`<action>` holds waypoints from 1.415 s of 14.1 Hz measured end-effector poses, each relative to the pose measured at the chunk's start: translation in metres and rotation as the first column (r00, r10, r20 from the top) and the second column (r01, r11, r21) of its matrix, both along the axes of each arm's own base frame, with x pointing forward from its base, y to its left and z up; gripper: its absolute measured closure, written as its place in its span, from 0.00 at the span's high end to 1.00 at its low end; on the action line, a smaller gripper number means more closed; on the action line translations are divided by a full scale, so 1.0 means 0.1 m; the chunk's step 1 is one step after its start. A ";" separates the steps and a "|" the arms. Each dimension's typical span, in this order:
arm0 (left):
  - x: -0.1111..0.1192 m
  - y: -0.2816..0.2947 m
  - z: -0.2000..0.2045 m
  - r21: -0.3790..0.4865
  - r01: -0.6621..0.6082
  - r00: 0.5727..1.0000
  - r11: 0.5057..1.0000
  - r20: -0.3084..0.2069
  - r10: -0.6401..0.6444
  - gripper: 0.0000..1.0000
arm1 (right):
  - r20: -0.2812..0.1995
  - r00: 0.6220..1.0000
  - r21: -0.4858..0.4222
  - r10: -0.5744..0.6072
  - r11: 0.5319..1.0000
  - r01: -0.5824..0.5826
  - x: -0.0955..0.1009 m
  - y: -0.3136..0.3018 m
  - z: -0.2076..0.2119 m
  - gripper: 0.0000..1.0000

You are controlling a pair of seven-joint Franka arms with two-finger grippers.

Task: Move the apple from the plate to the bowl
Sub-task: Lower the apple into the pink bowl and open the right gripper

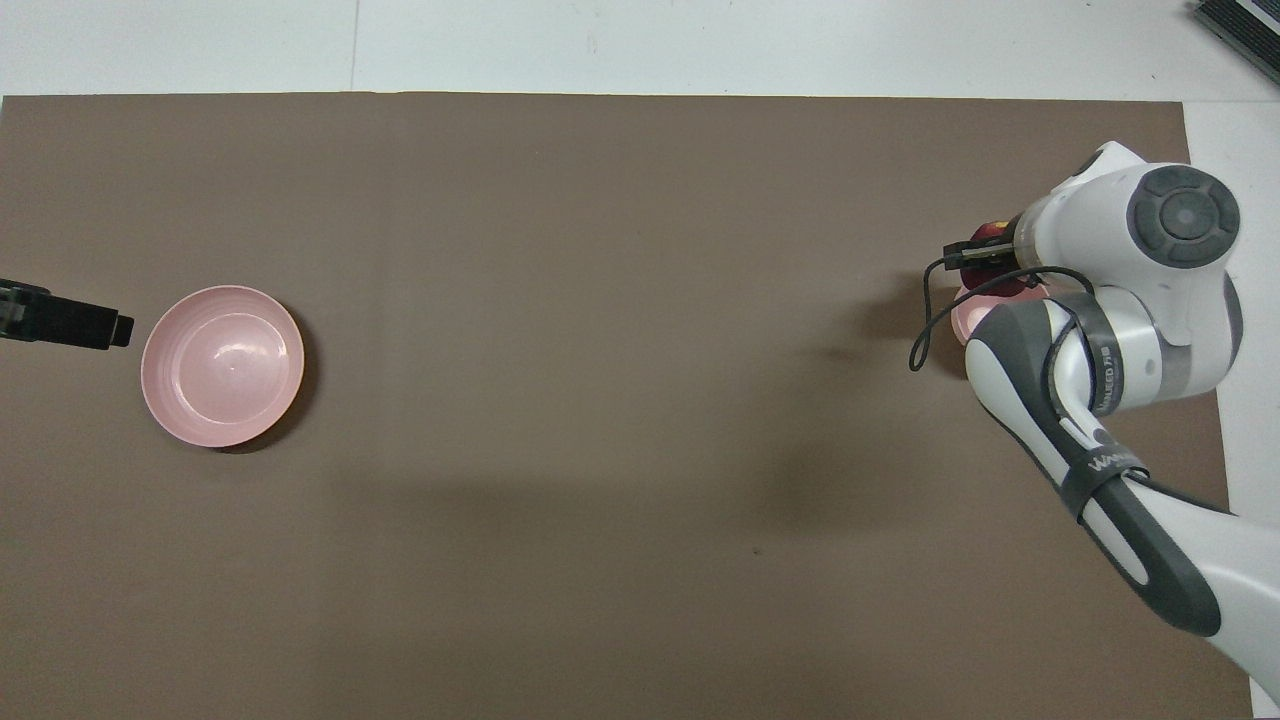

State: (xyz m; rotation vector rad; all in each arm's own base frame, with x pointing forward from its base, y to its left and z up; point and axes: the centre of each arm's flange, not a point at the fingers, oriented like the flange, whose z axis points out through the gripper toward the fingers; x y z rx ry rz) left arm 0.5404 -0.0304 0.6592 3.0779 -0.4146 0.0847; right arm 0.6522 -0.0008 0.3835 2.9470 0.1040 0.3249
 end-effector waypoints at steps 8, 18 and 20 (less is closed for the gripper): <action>0.09 0.20 -0.19 0.044 -0.034 0.998 0.998 -0.048 0.036 1.00 | -0.017 1.000 0.007 -0.008 1.000 0.008 -0.45 -0.27 -0.34 0.81; 0.09 0.30 -0.18 0.044 -0.085 0.995 0.995 -0.045 0.087 1.00 | -0.069 0.997 -0.007 -0.032 0.999 0.032 -0.45 -0.33 -0.23 1.00; 0.09 0.30 -0.18 0.044 -0.087 0.995 0.995 -0.044 0.089 1.00 | -0.106 0.993 -0.001 -0.048 0.999 0.048 -0.44 -0.25 -0.01 1.00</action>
